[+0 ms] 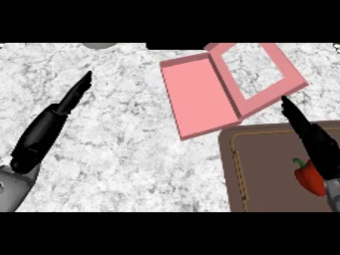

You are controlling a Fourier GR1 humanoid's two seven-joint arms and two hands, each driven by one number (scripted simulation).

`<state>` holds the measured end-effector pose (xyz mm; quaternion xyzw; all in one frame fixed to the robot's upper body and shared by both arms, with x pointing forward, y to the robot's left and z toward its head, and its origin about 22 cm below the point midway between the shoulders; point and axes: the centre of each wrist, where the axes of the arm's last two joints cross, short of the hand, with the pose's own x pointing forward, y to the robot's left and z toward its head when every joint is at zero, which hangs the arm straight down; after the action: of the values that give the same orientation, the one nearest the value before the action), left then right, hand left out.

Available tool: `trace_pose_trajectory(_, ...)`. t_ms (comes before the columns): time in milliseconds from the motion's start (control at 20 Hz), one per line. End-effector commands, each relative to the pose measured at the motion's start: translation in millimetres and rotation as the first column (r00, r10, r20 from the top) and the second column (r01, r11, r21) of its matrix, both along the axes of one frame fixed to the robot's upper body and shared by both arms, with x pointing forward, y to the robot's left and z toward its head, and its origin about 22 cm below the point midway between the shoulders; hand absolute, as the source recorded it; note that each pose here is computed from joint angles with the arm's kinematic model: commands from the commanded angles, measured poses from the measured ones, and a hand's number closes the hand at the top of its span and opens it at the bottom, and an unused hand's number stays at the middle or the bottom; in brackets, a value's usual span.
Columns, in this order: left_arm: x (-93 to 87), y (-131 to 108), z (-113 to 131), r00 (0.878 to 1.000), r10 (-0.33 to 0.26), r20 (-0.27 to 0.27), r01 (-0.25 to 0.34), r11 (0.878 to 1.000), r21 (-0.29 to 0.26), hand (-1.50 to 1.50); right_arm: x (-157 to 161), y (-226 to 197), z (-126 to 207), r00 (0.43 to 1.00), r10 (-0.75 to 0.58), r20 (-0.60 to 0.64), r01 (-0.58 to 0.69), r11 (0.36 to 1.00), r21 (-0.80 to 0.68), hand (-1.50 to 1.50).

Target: Pick the bell pepper from the tray and place it in the cardboard box

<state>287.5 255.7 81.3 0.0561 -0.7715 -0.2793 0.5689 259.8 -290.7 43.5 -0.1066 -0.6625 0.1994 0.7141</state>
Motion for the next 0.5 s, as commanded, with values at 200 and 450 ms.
trace_pose_trajectory(200, -12.2, 17.8, -33.8, 0.917, 0.317, -0.242, -0.383, 0.869, -0.313, 0.0, -3.2, -113.6, 45.9, 0.942, -0.259, 0.213, 0.198, 0.943, 0.269, 1.5)
trace_pose_trajectory(450, -20.3, 6.3, -40.5, 0.877, 0.317, -0.361, -0.454, 0.794, -0.405, 0.0, -42.5, -203.3, 25.3, 0.908, -0.359, 0.216, 0.359, 0.933, 0.04, -1.5)
